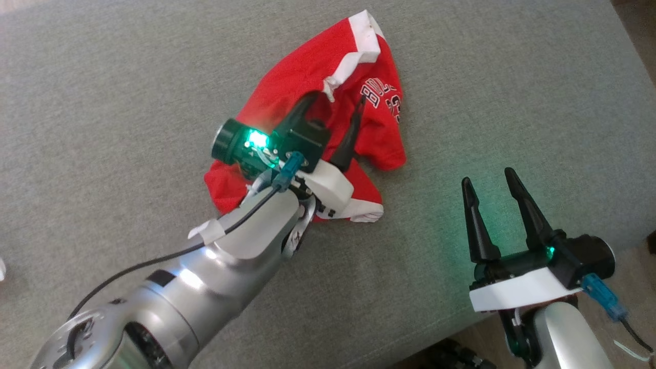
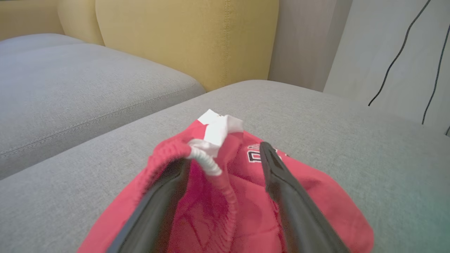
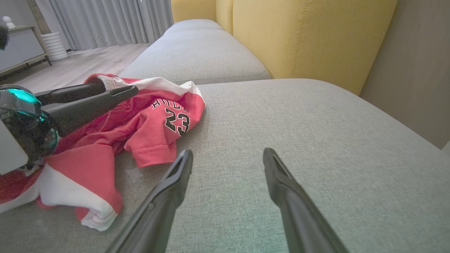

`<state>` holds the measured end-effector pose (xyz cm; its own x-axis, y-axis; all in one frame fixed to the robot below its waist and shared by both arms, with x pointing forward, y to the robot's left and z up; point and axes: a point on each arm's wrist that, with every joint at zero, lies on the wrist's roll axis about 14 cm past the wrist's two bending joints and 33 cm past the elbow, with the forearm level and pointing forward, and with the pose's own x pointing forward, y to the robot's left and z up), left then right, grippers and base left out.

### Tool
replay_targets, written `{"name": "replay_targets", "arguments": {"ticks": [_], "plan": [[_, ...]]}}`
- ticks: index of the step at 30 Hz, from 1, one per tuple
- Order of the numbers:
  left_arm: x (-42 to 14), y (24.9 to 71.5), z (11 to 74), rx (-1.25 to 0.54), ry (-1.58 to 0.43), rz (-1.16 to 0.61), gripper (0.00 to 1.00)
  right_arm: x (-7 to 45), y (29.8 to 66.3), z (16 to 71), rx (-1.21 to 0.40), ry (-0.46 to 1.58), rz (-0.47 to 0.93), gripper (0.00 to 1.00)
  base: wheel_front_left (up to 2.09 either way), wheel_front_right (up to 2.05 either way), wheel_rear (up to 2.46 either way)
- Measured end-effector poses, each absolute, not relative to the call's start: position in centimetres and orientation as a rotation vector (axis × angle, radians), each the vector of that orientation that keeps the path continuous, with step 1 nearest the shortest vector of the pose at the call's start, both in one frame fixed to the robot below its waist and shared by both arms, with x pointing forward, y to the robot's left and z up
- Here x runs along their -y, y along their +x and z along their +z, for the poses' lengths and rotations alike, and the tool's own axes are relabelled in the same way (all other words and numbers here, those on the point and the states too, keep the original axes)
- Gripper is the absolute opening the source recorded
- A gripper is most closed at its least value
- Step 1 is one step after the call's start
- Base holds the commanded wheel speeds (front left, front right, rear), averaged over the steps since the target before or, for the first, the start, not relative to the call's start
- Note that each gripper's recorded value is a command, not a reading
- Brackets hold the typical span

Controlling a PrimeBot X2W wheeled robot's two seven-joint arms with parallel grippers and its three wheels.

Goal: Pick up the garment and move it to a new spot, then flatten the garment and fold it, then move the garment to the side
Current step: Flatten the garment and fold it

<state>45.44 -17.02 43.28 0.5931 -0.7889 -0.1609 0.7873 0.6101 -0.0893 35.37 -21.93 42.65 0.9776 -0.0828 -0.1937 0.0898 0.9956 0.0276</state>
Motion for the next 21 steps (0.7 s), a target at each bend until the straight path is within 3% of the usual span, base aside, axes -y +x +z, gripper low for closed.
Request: {"name": "replay_targets", "arguments": {"ticks": [6,7,8,21], "plan": [[17.2,46.5,44.6,-0.163,-0.03,-0.879,1.0,22.2,35.1,42.9,-0.188,0.034,-0.097,1.0,0.0,0.0,0.0],[17.2,46.5,44.9,-0.157,-0.035,-0.877,0.57,22.3,35.1,43.0,-0.185,0.034,-0.098,1.0,0.0,0.0,0.0],[17.2,46.6,45.2,-0.151,-0.038,-0.876,0.0,22.3,35.1,43.1,-0.183,0.034,-0.1,1.0,0.0,0.0,0.0],[17.3,42.9,47.8,-0.168,0.001,-1.049,0.0,20.6,34.2,44.3,-0.14,0.06,-0.053,1.0,0.0,0.0,0.0]]}}
